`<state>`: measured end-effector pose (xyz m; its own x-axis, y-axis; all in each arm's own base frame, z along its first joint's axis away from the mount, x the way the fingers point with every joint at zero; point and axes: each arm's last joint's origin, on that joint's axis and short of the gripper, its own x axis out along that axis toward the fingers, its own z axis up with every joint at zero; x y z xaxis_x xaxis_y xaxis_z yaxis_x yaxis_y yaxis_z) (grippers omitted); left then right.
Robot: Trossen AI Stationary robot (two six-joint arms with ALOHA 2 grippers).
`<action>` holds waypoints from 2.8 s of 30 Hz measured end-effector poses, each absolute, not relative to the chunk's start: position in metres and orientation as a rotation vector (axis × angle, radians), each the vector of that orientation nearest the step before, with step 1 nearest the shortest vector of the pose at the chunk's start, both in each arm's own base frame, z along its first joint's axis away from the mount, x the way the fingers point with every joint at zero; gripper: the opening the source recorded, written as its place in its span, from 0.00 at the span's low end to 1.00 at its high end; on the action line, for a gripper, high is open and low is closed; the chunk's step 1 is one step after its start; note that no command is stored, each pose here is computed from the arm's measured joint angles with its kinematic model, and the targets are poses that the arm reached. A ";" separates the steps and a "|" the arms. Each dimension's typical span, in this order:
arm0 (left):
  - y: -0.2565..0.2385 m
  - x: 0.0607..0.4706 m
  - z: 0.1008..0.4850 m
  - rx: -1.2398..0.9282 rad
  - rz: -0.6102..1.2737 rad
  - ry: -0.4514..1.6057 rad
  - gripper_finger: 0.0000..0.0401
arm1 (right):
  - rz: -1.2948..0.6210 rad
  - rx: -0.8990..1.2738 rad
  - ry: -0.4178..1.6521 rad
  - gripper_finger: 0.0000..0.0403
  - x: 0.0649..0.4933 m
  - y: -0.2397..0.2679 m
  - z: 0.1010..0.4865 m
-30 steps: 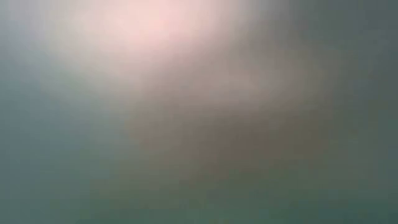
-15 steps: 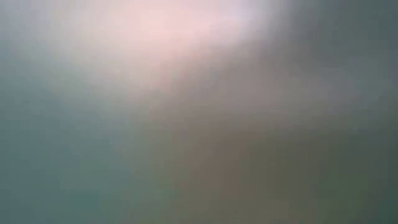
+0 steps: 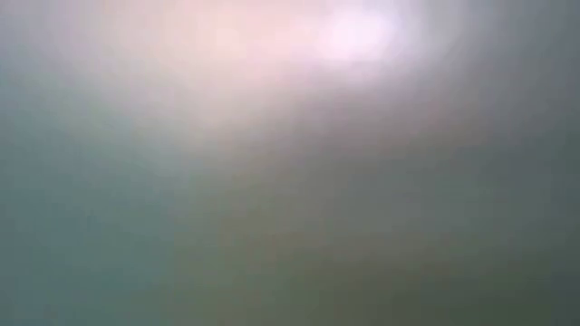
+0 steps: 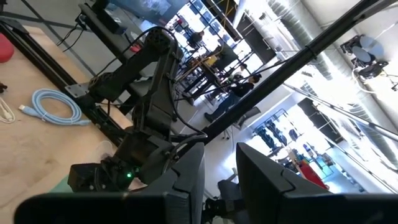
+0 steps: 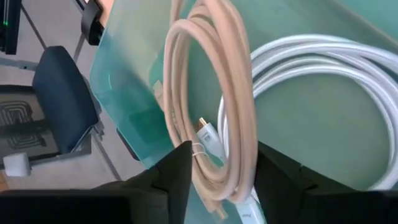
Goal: Pick & Place USB Port
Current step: Put the left brown hdmi cable into the green bin, then put the brown hdmi cable into the green bin
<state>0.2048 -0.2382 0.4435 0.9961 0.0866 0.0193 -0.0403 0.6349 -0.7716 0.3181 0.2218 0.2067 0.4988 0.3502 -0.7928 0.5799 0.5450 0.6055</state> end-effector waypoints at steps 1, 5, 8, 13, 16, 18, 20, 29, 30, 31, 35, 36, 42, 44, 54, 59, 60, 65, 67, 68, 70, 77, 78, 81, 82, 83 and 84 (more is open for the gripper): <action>-0.238 0.205 0.443 -0.880 0.075 -0.057 0.23 | -0.182 1.041 1.093 0.39 0.318 0.222 0.206; -0.238 0.205 0.444 -0.881 0.076 -0.058 0.23 | -0.236 1.039 1.128 0.35 0.315 0.219 0.203; -0.238 0.205 0.444 -0.881 0.076 -0.059 0.23 | -0.232 1.033 1.124 0.28 0.315 0.219 0.203; -0.237 0.205 0.444 -0.879 0.085 -0.062 0.23 | -0.232 1.027 1.075 0.20 0.317 0.219 0.205; -0.237 0.205 0.443 -0.870 0.096 -0.065 0.23 | -0.214 1.024 1.040 0.20 0.322 0.216 0.207; -0.237 0.205 0.443 -0.863 0.103 -0.068 0.23 | -0.199 1.026 1.024 0.21 0.326 0.213 0.208; -0.237 0.205 0.443 -0.862 0.107 -0.069 0.23 | -0.173 1.037 1.020 0.24 0.329 0.210 0.209; -0.236 0.205 0.443 -0.852 0.119 -0.073 0.23 | -0.088 1.037 1.130 0.35 0.330 0.207 0.208; -0.236 0.205 0.443 -0.849 0.123 -0.074 0.23 | -0.079 1.041 1.137 0.36 0.330 0.207 0.209; -0.236 0.205 0.443 -0.845 0.123 -0.074 0.23 | -0.075 1.043 1.147 0.37 0.329 0.206 0.210; -0.234 0.208 0.443 -0.838 0.134 -0.077 0.23 | -0.094 1.037 1.156 0.41 0.330 0.200 0.210; -0.233 0.209 0.443 -0.832 0.136 -0.077 0.23 | -0.104 1.034 1.166 0.42 0.330 0.198 0.210; -0.229 0.213 0.443 -0.791 0.142 -0.074 0.23 | -0.147 1.003 1.206 0.44 0.327 0.179 0.218; -0.228 0.215 0.443 -0.764 0.140 -0.069 0.23 | -0.155 0.990 1.197 0.44 0.327 0.170 0.222; -0.182 0.211 0.407 -0.631 0.243 0.322 0.23 | -0.314 0.829 1.000 0.44 0.333 0.098 0.251; -0.145 0.205 0.389 -0.602 0.395 0.588 0.23 | -0.399 0.791 0.928 0.41 0.338 0.062 0.256; -0.138 0.205 0.386 -0.558 0.429 0.624 0.23 | -0.409 0.788 0.919 0.41 0.340 0.055 0.257; -0.109 0.202 0.376 -0.261 0.528 0.802 0.23 | -0.451 0.767 0.899 0.41 0.343 0.027 0.256; -0.098 0.205 0.374 -0.235 0.548 0.852 0.23 | -0.463 0.780 0.882 0.41 0.344 0.021 0.253; -0.093 0.206 0.374 -0.236 0.563 0.865 0.23 | -0.465 0.783 0.872 0.41 0.344 0.017 0.250; -0.084 0.210 0.373 -0.240 0.592 0.878 0.23 | -0.461 0.777 0.858 0.41 0.345 0.012 0.243; -0.056 0.218 0.372 -0.316 0.705 0.895 0.23 | -0.354 0.934 0.843 0.40 0.341 -0.001 0.212; -0.052 0.219 0.372 -0.312 0.721 0.893 0.23 | -0.341 0.946 0.837 0.40 0.340 -0.001 0.206; -0.034 0.225 0.367 -0.293 0.758 0.915 0.23 | -0.321 0.989 0.831 0.40 0.336 -0.001 0.195; -0.027 0.226 0.364 -0.299 0.760 0.940 0.23 | -0.314 0.999 0.828 0.40 0.335 -0.001 0.192; -0.021 0.228 0.360 -0.305 0.753 0.972 0.23 | -0.308 1.003 0.820 0.40 0.335 0.000 0.190; -0.015 0.230 0.355 -0.317 0.741 1.003 0.23 | -0.300 1.007 0.815 0.40 0.334 0.002 0.189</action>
